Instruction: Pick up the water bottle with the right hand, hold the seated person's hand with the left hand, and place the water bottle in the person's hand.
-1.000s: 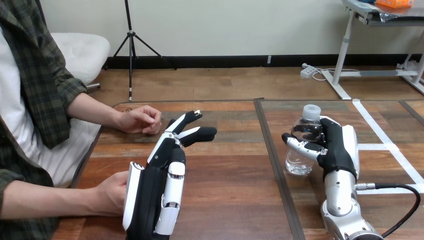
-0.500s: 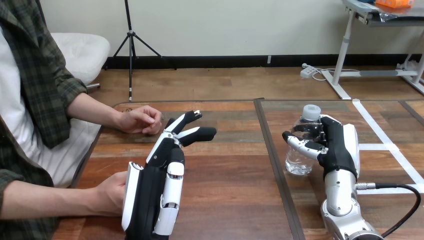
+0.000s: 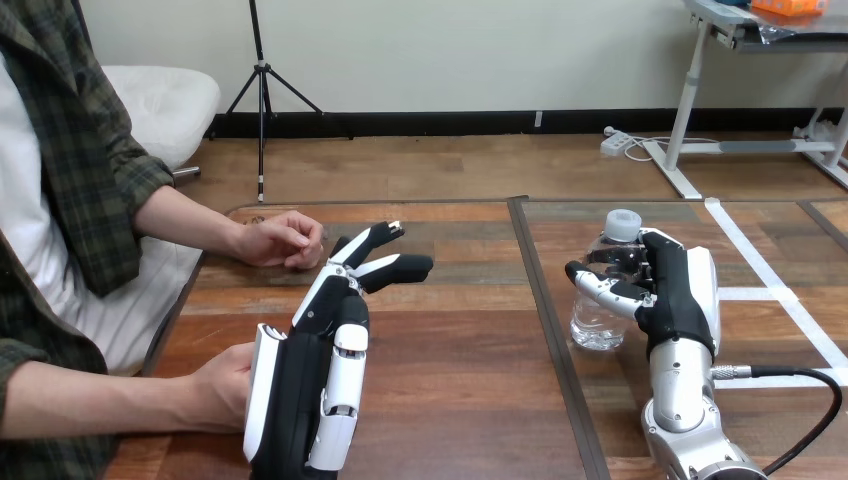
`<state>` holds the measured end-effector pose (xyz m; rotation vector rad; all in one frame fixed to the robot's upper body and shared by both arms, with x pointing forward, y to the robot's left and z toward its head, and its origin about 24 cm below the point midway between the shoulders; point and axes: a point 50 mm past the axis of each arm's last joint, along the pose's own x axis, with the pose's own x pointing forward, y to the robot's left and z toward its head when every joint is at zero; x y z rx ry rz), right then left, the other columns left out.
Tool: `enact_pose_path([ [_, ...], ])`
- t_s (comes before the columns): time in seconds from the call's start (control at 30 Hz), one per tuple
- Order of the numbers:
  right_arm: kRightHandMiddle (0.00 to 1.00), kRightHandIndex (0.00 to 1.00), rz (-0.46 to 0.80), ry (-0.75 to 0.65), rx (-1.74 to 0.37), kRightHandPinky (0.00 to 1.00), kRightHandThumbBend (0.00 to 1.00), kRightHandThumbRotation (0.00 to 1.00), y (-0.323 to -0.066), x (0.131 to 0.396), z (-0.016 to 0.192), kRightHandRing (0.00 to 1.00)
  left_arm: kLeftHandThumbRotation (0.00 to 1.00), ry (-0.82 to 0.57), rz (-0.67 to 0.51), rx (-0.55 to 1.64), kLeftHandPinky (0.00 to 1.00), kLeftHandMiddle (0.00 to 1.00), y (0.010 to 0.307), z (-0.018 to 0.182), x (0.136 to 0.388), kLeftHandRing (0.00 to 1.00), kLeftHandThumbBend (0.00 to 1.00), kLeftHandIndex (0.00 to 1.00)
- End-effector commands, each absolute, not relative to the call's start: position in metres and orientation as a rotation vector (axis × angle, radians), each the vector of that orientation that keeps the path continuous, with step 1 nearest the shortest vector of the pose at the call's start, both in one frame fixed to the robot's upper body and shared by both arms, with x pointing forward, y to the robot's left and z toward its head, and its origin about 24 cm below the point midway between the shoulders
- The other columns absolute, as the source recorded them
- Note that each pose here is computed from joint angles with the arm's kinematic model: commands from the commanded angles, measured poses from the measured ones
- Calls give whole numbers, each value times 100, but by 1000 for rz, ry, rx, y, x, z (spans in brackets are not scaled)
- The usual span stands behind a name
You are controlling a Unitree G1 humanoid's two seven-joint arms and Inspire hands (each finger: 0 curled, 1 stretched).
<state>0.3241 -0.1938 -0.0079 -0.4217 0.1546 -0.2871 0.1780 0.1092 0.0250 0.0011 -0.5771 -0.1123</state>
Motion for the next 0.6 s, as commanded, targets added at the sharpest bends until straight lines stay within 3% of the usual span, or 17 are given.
enact_pose_path([
  [0.0, 65, 66, -284, 65, -418, 66, 59, 0, -187, 335, 10, 64, 100, -640, -109, -19, 100, 69, 106, 36, 185, 69, 0, 80],
  [0.57, 64, 65, -283, 59, -452, 65, 60, 0, -189, 334, 9, 62, 100, -649, -96, -21, 100, 66, 106, 35, 184, 67, 0, 78],
])
